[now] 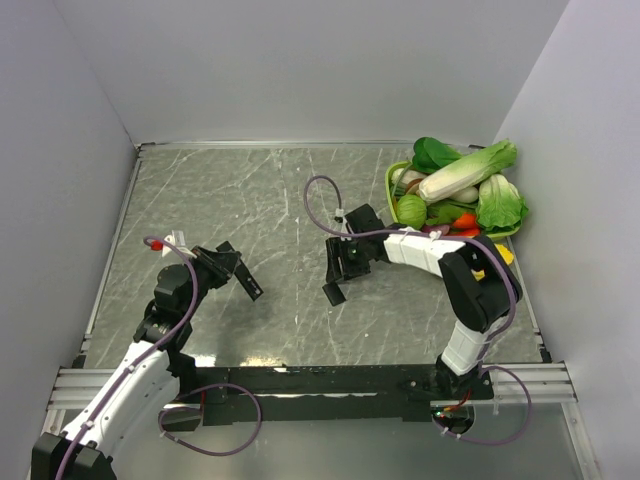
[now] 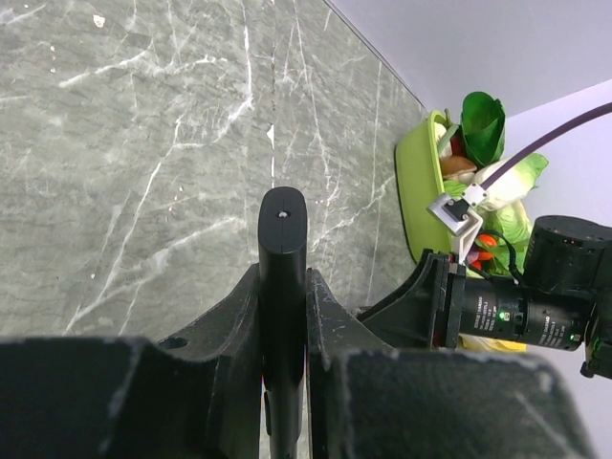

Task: Load the batteries into the remote control

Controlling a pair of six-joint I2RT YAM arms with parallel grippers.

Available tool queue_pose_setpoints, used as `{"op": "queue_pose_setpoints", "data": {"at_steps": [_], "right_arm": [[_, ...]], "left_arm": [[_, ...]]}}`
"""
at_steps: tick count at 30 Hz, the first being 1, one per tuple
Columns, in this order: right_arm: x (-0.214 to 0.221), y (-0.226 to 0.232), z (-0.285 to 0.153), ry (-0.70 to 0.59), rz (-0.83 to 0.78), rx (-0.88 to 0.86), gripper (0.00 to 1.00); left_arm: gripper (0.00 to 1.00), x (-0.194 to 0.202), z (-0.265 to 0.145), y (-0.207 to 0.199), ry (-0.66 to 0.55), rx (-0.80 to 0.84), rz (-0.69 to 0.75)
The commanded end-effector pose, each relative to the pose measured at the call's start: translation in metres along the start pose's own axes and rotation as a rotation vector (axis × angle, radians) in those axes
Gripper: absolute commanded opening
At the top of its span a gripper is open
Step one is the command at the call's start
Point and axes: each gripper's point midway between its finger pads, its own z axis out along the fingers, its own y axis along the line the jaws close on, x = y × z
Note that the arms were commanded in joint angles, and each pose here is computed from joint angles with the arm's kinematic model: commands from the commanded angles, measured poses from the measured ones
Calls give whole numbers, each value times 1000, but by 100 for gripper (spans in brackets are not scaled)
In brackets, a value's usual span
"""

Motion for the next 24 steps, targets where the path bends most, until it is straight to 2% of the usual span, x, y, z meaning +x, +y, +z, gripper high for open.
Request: {"op": "queue_pose_setpoints", "data": {"at_steps": [1,5,10,16,24], "right_arm": [[-18,22,-6,-35,-134,-75,66],[-25,29,-25,-34,-265,-95,66],[-34,18,-46,9,-474,-15,63],[-41,-9,-56,65,-610,128,52],[-39,-25,-46,130,-757,175,48]], "left_arm": [[1,-20,-1,-26,-51,70,22],[1,-20,-1,-26,-52,71,23],[1,-20,-1,-26,-52,71,23],[1,-22,-2,-28,-58,78,28],[1,-24,-3,-32,-63,88,34]]}}
